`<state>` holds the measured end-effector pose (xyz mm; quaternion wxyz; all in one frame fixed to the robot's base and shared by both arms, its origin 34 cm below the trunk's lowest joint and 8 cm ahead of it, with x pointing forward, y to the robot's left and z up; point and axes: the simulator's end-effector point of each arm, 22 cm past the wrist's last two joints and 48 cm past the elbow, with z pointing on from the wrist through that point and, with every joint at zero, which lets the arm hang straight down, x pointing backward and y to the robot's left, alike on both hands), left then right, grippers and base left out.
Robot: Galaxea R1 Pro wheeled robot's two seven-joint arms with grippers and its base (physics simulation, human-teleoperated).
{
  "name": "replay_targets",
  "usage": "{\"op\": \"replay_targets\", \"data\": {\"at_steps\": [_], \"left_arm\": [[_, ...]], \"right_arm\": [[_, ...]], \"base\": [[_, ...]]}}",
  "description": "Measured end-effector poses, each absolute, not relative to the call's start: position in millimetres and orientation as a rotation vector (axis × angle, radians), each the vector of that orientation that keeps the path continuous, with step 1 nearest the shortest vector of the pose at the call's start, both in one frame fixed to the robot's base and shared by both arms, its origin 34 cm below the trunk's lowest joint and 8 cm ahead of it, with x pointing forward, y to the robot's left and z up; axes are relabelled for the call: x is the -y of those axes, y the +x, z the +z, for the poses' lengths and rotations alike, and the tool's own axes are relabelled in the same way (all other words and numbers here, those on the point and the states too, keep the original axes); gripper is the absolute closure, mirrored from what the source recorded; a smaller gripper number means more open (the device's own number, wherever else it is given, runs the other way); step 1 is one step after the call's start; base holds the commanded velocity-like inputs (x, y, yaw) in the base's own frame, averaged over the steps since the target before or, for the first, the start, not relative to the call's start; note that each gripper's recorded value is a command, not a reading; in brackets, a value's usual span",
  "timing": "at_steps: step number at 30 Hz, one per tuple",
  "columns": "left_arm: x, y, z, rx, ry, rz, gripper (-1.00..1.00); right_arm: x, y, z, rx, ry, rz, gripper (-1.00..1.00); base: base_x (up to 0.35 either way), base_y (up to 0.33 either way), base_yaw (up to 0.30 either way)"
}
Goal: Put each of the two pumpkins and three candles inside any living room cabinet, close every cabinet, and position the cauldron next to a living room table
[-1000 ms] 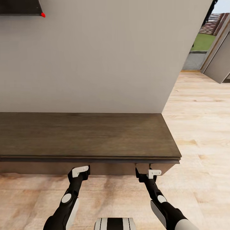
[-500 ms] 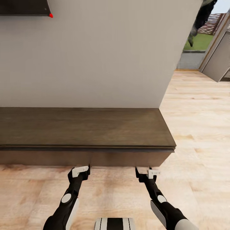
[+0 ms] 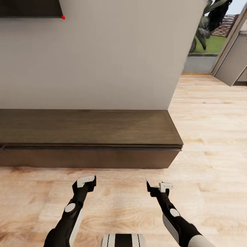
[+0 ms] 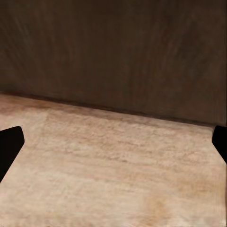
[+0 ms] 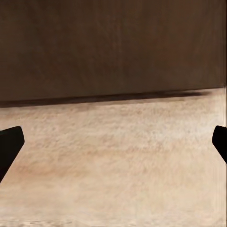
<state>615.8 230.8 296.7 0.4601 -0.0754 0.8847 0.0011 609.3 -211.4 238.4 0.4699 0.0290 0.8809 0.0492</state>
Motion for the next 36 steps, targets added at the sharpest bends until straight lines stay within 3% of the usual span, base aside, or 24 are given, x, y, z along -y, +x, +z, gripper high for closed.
{"op": "replay_targets", "data": {"at_steps": [15, 28, 36], "left_arm": [[-235.2, 570.4, 299.9, -2.677, -0.179, -0.014, -1.00], [-236.5, 557.3, 302.4, -2.788, -0.168, -0.011, -1.00], [-223.5, 505.2, 253.8, -2.965, -0.144, -0.028, -1.00]], "right_arm": [[195.6, 590.0, 217.3, -2.609, 0.111, 0.218, -1.00], [172.0, 597.7, 267.4, -2.702, 0.076, 0.306, -1.00], [162.0, 577.1, 306.5, -2.782, 0.020, 0.368, -1.00]], "base": [[-0.011, 0.000, 0.000], [0.000, 0.000, 0.000], [0.000, 0.000, 0.000]]}}
